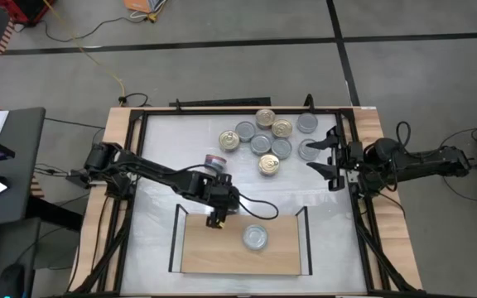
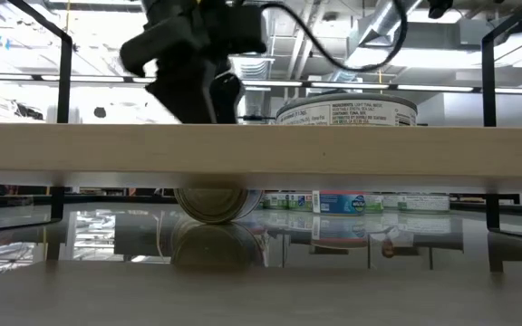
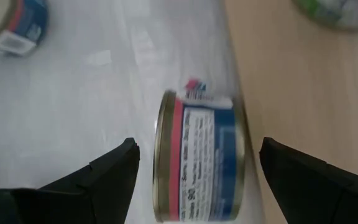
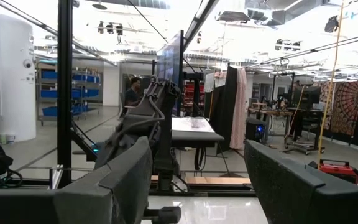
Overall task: Stack canned seafood by type on shelf
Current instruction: Put the blue tuna can on the shelf
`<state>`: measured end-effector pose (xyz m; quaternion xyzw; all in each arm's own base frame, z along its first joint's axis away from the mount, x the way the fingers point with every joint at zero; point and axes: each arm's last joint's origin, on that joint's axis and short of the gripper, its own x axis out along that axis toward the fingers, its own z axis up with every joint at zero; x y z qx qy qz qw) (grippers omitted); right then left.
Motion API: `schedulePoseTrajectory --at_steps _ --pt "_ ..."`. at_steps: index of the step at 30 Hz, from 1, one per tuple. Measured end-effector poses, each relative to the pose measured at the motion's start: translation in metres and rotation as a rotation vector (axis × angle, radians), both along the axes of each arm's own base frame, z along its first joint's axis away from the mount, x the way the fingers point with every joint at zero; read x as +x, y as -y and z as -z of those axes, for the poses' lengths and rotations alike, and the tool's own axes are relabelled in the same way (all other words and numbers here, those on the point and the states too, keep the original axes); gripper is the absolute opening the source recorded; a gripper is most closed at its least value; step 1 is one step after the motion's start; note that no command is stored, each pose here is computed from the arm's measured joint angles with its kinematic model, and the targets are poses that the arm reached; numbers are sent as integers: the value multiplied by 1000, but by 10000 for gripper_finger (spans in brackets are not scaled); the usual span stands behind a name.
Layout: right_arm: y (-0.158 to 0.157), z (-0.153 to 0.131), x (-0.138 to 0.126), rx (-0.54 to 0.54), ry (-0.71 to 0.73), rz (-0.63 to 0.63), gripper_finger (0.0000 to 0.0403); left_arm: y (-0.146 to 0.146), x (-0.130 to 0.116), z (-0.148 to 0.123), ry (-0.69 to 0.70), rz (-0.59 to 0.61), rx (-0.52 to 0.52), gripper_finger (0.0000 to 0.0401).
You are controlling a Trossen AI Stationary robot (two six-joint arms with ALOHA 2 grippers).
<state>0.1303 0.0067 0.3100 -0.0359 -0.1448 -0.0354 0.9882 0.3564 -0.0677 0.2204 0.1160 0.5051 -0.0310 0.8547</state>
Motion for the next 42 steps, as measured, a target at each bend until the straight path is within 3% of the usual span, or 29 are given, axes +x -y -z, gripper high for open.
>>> schedulePoseTrajectory --at_steps 7,14,20,26,30,35,39,42 --pt "0 0 0 0 0 0 282 -1 -5 11 -40 4 -14 305" --pt "0 0 0 0 0 0 282 -1 -3 10 -5 -8 1 194" --pt "0 0 0 0 -1 0 282 -3 -4 7 3 -1 75 190" --pt "0 1 0 0 -8 0 282 0 -10 -36 94 18 178 190" --pt "0 1 0 0 -9 0 282 18 -24 -61 157 143 100 190" --pt "0 1 0 -1 -11 0 282 51 -42 -66 151 274 79 190" --pt "0 1 0 0 -9 0 282 81 -47 -54 130 357 153 190" --pt "0 0 0 6 -4 -2 282 100 -49 -40 118 376 306 190"
